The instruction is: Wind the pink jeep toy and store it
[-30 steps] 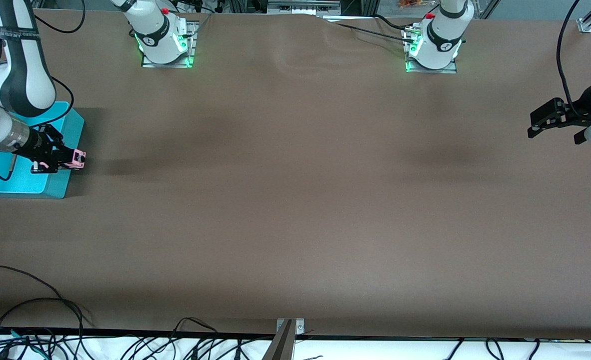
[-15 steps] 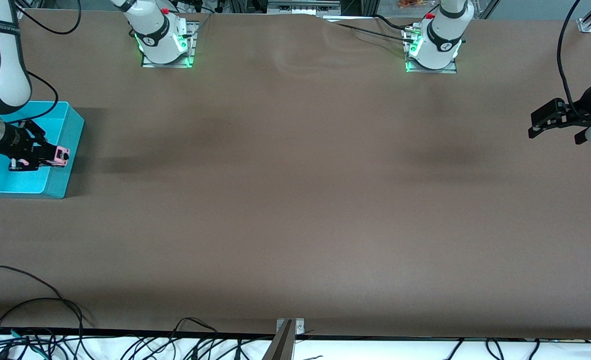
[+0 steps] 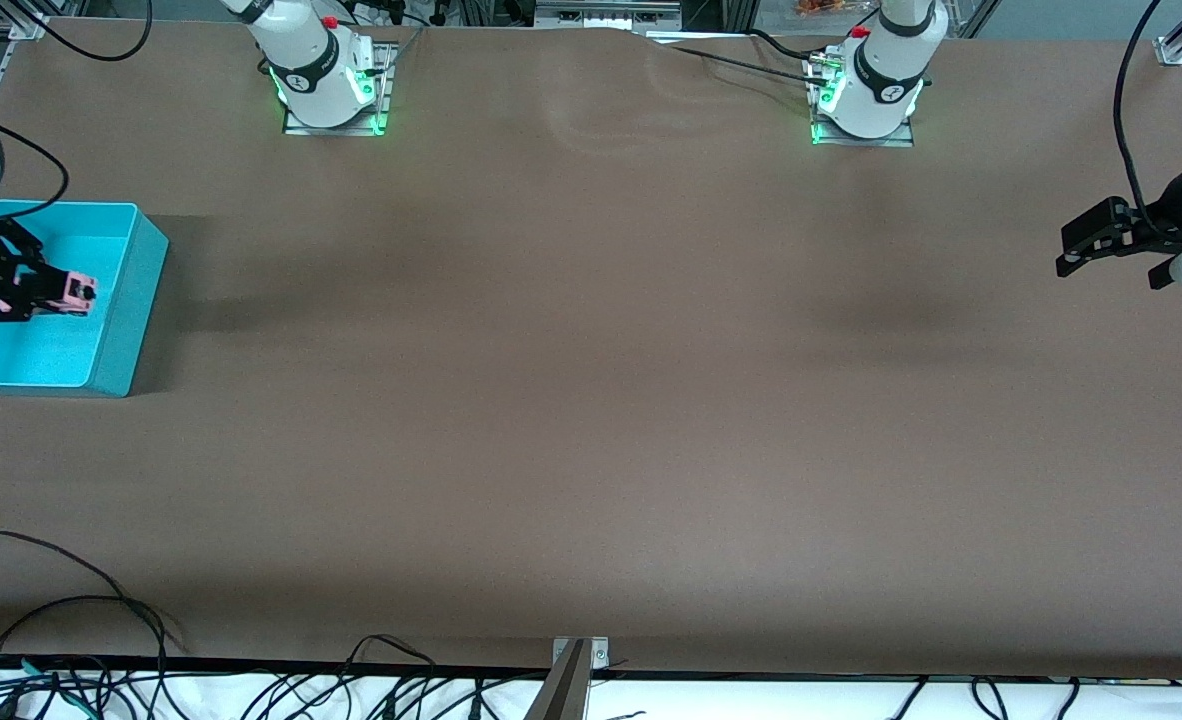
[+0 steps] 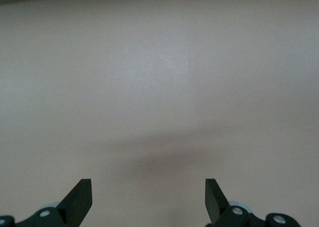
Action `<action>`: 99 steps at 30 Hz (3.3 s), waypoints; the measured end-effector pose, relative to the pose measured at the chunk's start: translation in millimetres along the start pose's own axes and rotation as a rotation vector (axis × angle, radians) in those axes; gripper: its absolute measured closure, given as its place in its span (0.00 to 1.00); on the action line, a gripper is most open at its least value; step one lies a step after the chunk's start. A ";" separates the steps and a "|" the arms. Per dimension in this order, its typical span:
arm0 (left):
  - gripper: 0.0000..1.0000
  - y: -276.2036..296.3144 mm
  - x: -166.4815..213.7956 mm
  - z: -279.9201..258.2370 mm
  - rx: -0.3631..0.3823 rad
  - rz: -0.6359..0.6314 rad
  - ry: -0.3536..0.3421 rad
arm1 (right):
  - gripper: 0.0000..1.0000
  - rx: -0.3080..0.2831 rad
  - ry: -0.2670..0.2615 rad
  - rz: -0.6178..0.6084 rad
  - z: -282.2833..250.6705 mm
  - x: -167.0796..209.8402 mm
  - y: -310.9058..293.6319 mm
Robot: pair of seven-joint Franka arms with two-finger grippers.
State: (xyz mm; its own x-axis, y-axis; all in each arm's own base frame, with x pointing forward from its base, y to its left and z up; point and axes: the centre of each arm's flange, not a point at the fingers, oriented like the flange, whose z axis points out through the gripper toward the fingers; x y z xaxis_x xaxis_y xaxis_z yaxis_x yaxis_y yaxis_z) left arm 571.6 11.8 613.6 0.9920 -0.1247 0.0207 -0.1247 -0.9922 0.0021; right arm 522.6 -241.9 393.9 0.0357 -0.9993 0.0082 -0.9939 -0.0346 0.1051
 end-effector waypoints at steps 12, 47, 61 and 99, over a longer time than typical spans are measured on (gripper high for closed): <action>0.00 2.4 0.5 0.4 0.000 0.004 -0.001 | 0.49 -0.054 -0.015 0.006 40.1 58.4 41.1; 0.00 8.6 2.4 -9.6 0.011 0.012 0.019 | 0.49 -0.050 0.100 0.064 190.7 110.9 86.9; 0.00 8.6 3.1 -7.8 0.009 -0.078 0.015 | 0.00 -0.013 0.118 0.054 178.2 111.7 81.6; 0.00 16.7 3.0 -9.2 0.007 -0.125 0.007 | 0.00 0.008 0.024 -0.657 -117.9 -80.8 15.7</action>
State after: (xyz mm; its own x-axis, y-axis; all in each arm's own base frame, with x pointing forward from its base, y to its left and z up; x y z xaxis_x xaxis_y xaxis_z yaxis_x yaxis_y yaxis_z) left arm 572.3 -5.1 623.0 0.9996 0.0003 0.0282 0.0004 -1.0000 -0.0016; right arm 516.5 -160.3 512.1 0.6374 -0.7698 -0.0327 -0.7653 -0.6375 0.0886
